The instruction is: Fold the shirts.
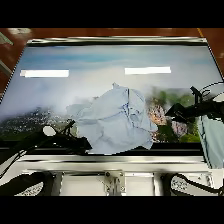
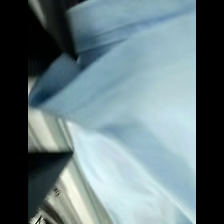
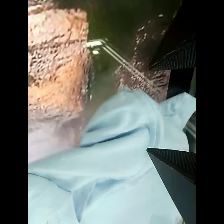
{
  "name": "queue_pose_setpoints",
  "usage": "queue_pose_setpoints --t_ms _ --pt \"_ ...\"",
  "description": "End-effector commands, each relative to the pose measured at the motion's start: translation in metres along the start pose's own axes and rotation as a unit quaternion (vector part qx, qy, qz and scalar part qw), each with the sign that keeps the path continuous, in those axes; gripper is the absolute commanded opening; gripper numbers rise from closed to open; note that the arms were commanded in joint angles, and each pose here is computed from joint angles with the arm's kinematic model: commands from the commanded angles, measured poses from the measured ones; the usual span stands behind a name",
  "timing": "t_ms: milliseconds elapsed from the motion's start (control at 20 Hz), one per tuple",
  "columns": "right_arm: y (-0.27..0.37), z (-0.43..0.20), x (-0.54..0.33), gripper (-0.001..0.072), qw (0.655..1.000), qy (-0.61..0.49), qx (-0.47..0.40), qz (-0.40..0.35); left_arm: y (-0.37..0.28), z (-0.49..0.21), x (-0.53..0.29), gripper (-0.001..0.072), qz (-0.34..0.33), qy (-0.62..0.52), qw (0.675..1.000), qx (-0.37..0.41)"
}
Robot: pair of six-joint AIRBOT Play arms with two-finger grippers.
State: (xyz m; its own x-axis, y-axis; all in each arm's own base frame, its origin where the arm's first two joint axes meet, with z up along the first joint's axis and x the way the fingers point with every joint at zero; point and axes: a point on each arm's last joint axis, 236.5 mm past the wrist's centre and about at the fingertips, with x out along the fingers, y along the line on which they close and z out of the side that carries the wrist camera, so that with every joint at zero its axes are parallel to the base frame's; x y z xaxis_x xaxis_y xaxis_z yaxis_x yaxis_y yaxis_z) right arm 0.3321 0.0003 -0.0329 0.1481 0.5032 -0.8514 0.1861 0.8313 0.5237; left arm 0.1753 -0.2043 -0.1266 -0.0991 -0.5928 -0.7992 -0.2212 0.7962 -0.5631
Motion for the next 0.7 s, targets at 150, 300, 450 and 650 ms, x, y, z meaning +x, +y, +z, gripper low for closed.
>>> queue_pose_setpoints --t_ms 150,300,450,650 --pt "-0.001 -0.019 0.031 0.0672 0.996 0.054 -0.049 -0.045 -0.028 0.025 -0.001 0.0043 -0.037 -0.048 0.998 0.004" --pt "0.001 -0.023 0.062 0.0672 0.994 0.080 -0.053 -0.046 -0.049 0.034 -0.019 0.0042 -0.054 -0.077 0.995 0.035" --pt "0.009 -0.036 0.092 0.0671 0.990 0.122 -0.057 -0.039 -0.065 0.035 -0.037 0.0042 -0.073 -0.103 0.990 0.056" --pt "0.020 -0.055 0.117 0.0492 0.983 0.165 -0.070 -0.043 -0.076 0.037 -0.053 0.0042 -0.086 -0.128 0.985 0.073"
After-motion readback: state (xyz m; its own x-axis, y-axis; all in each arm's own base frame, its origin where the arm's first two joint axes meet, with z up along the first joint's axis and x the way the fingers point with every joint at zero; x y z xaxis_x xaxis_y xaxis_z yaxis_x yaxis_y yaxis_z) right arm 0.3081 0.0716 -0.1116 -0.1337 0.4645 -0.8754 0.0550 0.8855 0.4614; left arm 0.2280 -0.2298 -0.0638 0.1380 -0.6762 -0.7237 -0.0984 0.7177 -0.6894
